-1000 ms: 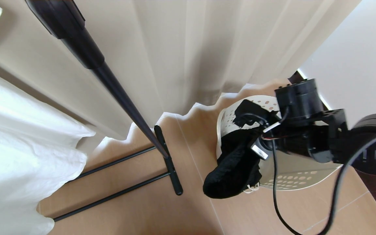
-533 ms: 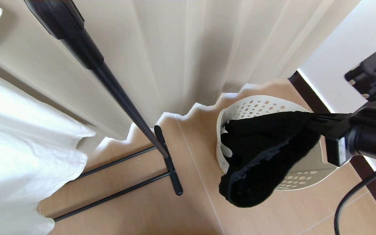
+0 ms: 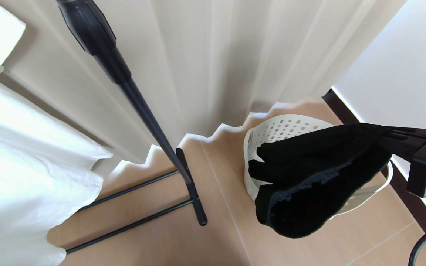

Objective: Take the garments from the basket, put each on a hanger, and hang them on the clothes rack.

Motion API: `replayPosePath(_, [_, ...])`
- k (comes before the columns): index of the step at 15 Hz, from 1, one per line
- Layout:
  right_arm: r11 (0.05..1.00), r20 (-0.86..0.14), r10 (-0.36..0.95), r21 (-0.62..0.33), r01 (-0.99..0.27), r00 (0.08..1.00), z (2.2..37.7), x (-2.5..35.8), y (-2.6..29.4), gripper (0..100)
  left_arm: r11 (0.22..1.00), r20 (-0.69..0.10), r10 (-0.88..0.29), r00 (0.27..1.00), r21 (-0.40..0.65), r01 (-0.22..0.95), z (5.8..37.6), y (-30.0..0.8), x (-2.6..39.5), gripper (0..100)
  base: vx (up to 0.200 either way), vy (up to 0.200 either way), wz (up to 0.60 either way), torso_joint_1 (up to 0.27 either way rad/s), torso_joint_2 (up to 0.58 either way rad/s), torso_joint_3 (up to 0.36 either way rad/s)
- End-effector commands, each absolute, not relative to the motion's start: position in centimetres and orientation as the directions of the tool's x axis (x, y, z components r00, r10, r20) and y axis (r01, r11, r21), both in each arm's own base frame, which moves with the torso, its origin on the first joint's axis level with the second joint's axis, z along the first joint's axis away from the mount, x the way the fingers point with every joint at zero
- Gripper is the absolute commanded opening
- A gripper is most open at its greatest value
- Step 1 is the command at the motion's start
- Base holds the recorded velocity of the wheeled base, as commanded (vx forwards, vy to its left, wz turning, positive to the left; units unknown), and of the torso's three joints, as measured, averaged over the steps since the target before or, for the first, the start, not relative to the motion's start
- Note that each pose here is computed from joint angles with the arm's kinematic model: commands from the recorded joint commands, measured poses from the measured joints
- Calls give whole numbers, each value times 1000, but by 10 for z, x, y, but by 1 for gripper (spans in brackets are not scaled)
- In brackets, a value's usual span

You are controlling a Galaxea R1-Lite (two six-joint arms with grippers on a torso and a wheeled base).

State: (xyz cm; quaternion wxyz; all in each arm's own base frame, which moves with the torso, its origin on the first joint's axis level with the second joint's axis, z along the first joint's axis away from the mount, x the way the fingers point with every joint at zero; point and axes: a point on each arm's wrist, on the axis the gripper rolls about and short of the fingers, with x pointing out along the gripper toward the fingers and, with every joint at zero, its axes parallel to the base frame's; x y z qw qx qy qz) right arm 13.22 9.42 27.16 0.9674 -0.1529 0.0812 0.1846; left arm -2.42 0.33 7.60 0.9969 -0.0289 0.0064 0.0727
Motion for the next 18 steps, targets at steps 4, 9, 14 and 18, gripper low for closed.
replayPosePath(4, [885,-208,340,-260,-387,917,272,130,93,0,988,-18,145,989,-56,-146,76,3,-24,100,0,0,0,-1,0,203])
replayPosePath(9, [883,-217,339,-262,-389,916,269,131,93,0,988,-18,145,989,-56,-146,76,3,-24,100,0,0,0,20,-186,40])
replayPosePath(14, [882,-225,338,-265,-391,914,266,130,93,0,988,-18,145,989,-56,-146,76,3,-24,100,0,0,0,98,-436,-141])
replayPosePath(18, [884,-187,353,-254,-392,917,268,130,92,0,987,-18,147,989,-56,-148,76,3,-24,100,0,0,0,61,-212,37])
